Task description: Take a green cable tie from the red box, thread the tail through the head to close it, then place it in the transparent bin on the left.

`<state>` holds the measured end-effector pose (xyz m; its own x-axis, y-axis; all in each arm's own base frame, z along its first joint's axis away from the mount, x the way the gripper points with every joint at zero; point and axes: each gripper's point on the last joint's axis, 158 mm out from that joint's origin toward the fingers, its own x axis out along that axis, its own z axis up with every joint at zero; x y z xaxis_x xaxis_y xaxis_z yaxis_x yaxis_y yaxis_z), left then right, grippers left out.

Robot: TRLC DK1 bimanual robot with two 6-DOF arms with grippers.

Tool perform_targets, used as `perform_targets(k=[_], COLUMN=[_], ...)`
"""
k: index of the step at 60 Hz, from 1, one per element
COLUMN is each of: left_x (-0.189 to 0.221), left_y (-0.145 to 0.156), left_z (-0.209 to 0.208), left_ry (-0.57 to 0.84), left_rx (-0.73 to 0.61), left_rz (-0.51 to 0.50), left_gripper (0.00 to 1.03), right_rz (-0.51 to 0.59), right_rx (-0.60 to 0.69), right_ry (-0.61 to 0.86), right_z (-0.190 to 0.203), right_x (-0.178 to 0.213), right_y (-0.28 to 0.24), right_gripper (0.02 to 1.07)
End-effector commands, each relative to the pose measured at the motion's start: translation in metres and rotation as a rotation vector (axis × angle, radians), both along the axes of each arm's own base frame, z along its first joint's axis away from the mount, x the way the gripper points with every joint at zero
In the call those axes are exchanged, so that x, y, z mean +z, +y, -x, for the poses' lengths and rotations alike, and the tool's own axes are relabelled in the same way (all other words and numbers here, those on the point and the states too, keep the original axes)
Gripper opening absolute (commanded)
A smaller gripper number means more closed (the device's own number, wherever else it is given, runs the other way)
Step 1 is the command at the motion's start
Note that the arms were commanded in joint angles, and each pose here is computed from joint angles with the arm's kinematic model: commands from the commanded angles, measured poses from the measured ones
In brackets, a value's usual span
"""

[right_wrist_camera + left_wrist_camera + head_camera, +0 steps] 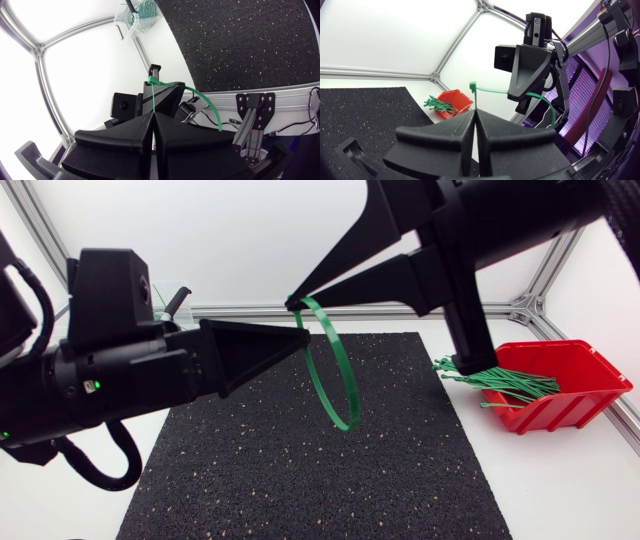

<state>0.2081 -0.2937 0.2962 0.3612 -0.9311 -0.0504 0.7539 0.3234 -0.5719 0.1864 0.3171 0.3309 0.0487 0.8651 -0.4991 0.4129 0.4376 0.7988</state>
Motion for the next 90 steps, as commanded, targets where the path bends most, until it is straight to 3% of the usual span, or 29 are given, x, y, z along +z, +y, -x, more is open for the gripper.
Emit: perform_targets(k=[1, 90], left_x=[0.0138, 0.0110], left_y=[0.0010, 0.0006], left_z=[0.0050, 0.0033], left_ry=[-0.027, -0.025], left_rx=[-0.010, -0.007], left_rz=[0.026, 0.022], left_gripper=[0.03, 0.03], right_rz=[-0.017, -0.047], right_rx=[-0.012, -0.024], right_ry=[-0.026, -0.036], right_z=[-0.0051, -0.0017], right_x=[0.0089, 0.0168], right_y=[-0.0008, -0.0030], right_gripper=[0.08, 0.08])
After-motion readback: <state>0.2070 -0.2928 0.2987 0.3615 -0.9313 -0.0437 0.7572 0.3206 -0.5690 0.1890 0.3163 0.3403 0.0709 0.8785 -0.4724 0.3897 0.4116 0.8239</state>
